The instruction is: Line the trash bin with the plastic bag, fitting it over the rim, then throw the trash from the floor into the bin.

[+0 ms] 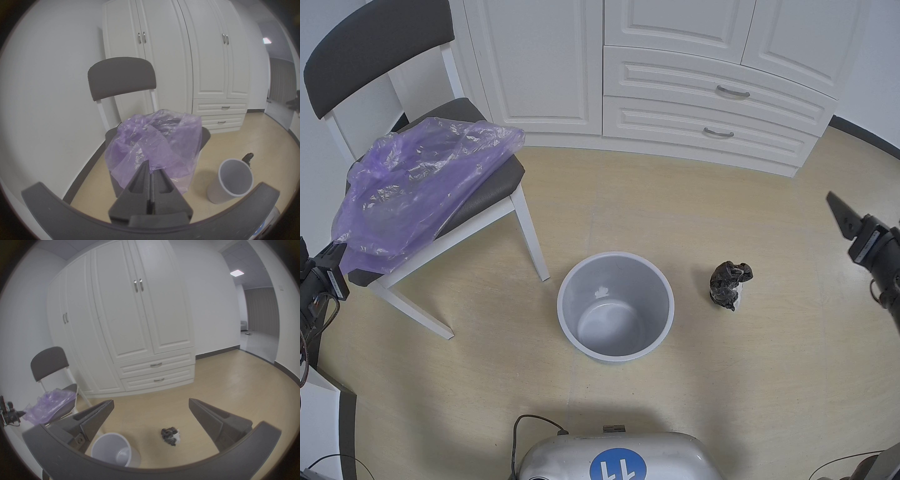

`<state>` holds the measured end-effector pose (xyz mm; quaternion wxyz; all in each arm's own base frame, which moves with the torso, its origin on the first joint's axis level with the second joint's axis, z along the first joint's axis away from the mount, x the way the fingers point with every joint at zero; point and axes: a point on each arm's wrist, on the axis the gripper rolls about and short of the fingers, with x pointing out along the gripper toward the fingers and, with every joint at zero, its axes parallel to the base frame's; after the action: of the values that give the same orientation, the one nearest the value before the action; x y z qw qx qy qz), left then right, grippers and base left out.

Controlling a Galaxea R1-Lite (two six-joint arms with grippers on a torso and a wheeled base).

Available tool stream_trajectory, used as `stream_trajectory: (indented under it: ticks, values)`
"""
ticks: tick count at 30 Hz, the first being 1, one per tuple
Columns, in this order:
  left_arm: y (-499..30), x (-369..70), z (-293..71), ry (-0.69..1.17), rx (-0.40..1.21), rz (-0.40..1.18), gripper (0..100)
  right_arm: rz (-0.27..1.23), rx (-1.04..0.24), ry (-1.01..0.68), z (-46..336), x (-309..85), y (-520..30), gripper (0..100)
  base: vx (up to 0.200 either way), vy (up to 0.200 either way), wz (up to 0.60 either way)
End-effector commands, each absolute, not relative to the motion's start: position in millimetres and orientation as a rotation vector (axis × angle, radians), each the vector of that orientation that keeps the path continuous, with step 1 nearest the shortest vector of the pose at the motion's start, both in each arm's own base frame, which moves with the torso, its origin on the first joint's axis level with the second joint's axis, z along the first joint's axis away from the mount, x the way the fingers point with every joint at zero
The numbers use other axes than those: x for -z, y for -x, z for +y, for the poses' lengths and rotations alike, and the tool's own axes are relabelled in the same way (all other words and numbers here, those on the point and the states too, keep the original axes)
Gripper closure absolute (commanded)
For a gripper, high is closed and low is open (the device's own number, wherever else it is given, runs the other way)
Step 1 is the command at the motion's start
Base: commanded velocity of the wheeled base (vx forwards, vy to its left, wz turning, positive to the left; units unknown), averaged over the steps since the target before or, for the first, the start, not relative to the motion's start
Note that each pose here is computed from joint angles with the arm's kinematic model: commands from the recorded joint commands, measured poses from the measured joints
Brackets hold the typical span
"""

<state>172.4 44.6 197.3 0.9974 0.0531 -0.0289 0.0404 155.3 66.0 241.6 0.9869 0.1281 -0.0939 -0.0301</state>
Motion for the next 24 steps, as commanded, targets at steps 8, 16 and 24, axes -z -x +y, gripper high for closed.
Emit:
stream_trajectory:
  ticks: [8, 16, 24]
  values:
    - [-171.4, -198.7, 8.8, -0.142, 0.114, -0.085, 100, -0.063, -0.038, -0.136, 124.2, -179.0, -200.0, 0, 0.000, 0.000, 0.00]
    - [-160.9, -203.0, -4.8, -0.153, 0.189, -0.127, 100, -0.102, -0.046, -0.100, 122.0, -180.9, -192.6, 0, 0.000, 0.000, 0.00]
    - [-144.2, -215.3, -16.8, -0.150, 0.264, -0.216, 100, -0.051, -0.096, -0.065, 132.8, -166.9, -188.2, 0, 0.000, 0.000, 0.00]
